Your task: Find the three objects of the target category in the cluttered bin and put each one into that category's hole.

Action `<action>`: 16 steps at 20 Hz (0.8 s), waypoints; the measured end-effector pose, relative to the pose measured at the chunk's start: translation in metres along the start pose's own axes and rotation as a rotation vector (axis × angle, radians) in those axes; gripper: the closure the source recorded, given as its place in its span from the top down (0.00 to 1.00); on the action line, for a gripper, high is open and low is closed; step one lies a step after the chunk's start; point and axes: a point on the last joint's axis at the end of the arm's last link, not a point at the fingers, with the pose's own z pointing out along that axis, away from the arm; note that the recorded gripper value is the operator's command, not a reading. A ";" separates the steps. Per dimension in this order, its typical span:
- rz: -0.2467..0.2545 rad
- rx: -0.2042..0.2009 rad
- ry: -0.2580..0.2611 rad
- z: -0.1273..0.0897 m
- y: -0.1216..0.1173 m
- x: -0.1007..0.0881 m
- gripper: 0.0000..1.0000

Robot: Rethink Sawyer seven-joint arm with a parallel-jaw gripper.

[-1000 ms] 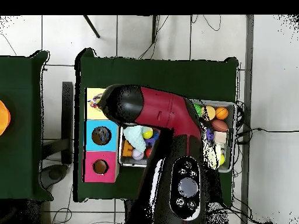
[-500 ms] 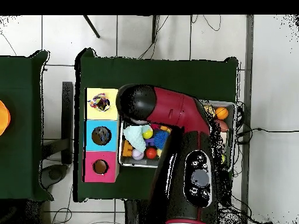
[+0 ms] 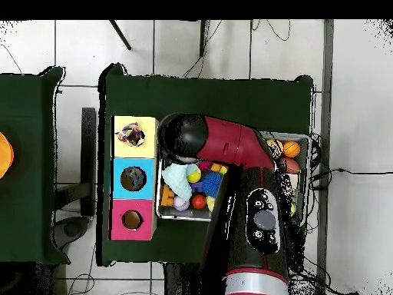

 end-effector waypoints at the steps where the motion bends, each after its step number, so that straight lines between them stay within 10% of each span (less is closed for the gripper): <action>1: -0.006 0.002 -0.004 0.004 0.000 0.000 1.00; 16: -0.073 0.001 0.027 0.048 0.016 0.011 1.00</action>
